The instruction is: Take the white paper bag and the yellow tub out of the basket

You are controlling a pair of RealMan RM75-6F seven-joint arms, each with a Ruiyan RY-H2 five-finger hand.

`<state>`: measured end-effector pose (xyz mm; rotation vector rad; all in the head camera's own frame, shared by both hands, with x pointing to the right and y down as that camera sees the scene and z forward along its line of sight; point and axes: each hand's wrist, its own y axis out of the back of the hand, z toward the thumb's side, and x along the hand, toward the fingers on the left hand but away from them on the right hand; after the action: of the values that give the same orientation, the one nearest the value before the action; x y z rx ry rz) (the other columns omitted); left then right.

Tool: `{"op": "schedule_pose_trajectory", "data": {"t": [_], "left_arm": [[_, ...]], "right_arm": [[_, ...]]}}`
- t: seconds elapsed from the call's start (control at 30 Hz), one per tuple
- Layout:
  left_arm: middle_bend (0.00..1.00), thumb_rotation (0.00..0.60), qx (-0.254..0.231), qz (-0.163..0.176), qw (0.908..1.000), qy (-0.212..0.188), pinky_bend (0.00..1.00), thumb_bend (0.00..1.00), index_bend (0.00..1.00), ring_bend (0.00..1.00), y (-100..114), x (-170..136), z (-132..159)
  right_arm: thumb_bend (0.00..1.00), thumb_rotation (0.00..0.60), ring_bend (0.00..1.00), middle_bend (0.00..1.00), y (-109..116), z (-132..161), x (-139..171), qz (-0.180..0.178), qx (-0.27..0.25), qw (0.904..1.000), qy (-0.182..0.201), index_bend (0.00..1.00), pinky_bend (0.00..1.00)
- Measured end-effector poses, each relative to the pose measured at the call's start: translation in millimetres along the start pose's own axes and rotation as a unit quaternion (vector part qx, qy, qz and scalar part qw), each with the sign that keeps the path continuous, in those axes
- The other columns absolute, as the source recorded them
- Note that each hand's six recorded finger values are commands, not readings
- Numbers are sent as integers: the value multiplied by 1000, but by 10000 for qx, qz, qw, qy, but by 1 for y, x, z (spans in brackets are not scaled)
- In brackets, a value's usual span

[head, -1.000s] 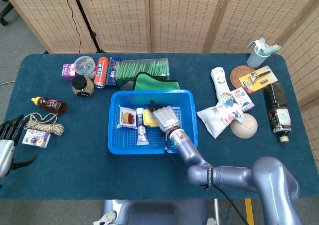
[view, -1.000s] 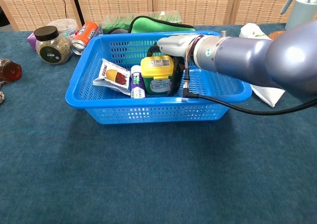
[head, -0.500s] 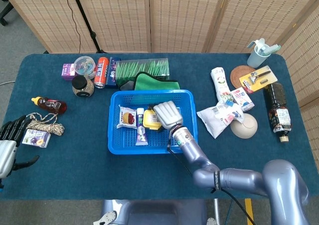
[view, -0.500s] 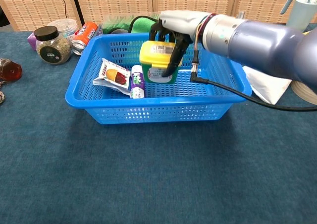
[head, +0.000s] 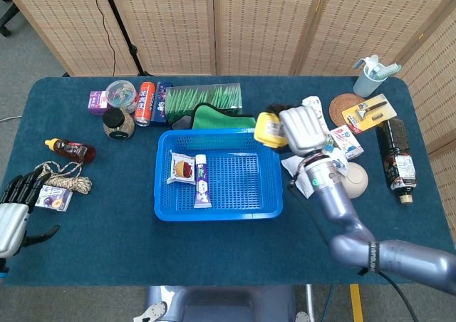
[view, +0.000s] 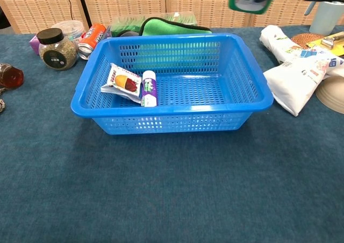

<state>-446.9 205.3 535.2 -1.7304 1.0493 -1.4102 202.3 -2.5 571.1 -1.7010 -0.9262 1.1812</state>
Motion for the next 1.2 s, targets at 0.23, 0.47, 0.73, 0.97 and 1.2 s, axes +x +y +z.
{"op": "schedule_pose_trajectory", "data": {"t": [0.23, 0.47, 0.73, 0.97, 1.2], "left_arm": [[0, 600, -16, 12, 10000, 30, 0, 151, 0, 0, 1, 0, -1], [0, 600, 5, -11, 10000, 65, 0, 150, 0, 0, 0, 2, -2], [0, 600, 71, -24, 9999, 96, 0, 149, 0, 0, -3, 3, 0], [0, 600, 96, -30, 9999, 101, 0, 149, 0, 0, -5, 3, 1], [0, 600, 108, -50, 9999, 121, 0, 150, 0, 0, -5, 4, 1]], "right_arm": [[630, 600, 562, 600, -14, -50, 44, 365, 207, 9991, -93, 558, 518], [630, 600, 562, 607, -34, -67, 86, 680, 282, 9971, 191, 568, 518], [632, 600, 567, 615, -54, -71, 117, 1037, 211, 9931, 502, 581, 518], [632, 600, 567, 616, -75, -80, 129, 1362, 358, 9885, 556, 585, 518], [633, 600, 567, 616, -88, -97, 138, 1530, 433, 9864, 419, 585, 518]]}}
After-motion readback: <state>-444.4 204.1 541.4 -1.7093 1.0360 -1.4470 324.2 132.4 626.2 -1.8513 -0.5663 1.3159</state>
